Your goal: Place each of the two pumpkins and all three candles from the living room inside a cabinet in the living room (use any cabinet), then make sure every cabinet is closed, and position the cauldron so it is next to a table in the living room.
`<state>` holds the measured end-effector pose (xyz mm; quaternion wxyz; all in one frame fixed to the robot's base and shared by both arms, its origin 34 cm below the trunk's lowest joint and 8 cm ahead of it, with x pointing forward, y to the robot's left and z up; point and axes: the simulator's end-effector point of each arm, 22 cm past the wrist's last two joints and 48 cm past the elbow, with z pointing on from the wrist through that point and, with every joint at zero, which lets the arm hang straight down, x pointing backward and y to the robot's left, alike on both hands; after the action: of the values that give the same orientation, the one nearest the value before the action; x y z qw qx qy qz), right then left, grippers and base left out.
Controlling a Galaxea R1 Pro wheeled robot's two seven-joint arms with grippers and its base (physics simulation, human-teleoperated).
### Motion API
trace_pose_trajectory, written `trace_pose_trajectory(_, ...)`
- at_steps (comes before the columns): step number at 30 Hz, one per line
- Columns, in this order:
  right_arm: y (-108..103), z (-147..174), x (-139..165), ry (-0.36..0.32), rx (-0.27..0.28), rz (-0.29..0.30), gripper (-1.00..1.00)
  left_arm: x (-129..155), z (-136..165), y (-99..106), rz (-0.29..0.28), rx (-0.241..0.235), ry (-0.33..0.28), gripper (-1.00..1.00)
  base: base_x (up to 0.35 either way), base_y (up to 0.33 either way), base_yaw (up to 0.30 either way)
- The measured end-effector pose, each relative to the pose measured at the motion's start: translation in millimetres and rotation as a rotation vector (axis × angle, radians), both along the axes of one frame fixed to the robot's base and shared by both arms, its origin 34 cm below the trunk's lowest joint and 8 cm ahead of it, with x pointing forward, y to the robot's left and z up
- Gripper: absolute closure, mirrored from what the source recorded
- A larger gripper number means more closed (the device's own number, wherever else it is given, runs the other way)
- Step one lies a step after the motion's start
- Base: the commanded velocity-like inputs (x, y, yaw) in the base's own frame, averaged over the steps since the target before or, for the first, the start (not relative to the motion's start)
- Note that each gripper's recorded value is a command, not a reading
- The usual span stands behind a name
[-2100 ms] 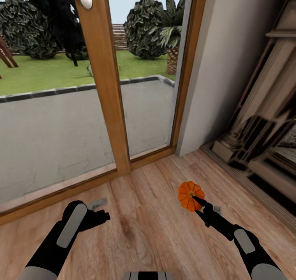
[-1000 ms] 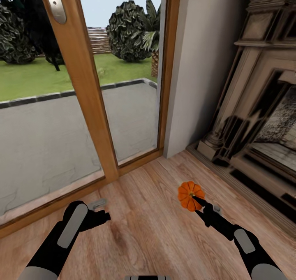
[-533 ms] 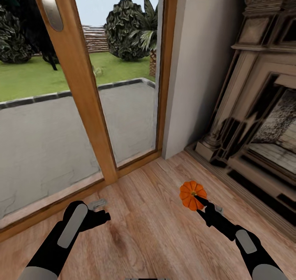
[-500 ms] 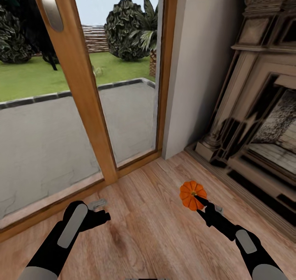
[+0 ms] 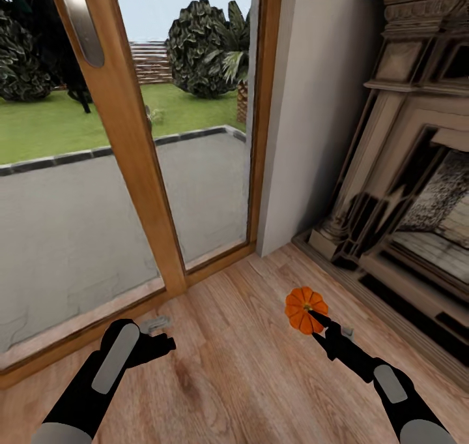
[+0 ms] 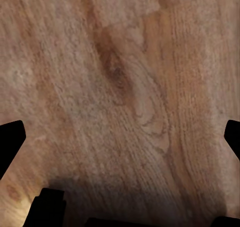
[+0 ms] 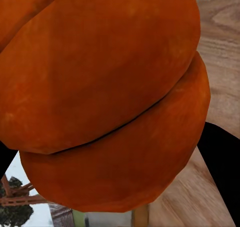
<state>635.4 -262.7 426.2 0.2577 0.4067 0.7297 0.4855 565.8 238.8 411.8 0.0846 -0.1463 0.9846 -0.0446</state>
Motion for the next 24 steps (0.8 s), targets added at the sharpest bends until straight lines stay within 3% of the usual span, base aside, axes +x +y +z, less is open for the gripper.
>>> trace_pose_trajectory(7,-0.1,15.0,3.2,0.0,-0.001,0.0,1.0,2.9,14.5,8.2,0.013,0.006,0.004,-1.0,0.0,0.0,0.0)
trace_pose_trajectory(12,-3.2,25.2,6.9,-0.007,-0.016,-0.009,1.0,1.5,21.8,42.4,0.03,0.05,0.016,-1.0,0.0,0.0,0.0)
trace_pose_trajectory(15,-16.4,28.6,13.9,-0.038,-0.095,-0.045,1.0,-0.9,23.8,48.9,0.038,0.048,0.028,-1.0,0.0,0.0,0.0)
trace_pose_trajectory(18,-23.0,31.1,12.7,-0.04,-0.129,-0.054,1.0,-2.4,27.2,50.1,0.041,0.047,0.037,-1.0,0.0,0.0,0.0)
trace_pose_trajectory(21,-36.6,32.7,10.6,-0.035,-0.172,-0.065,1.0,-15.5,19.6,54.0,0.047,0.058,0.086,-1.0,0.0,0.0,0.0)
trace_pose_trajectory(24,-47.9,29.7,8.5,0.0,-0.223,-0.072,1.0,-4.9,27.9,53.9,0.05,0.056,0.084,-1.0,0.0,0.0,0.0)
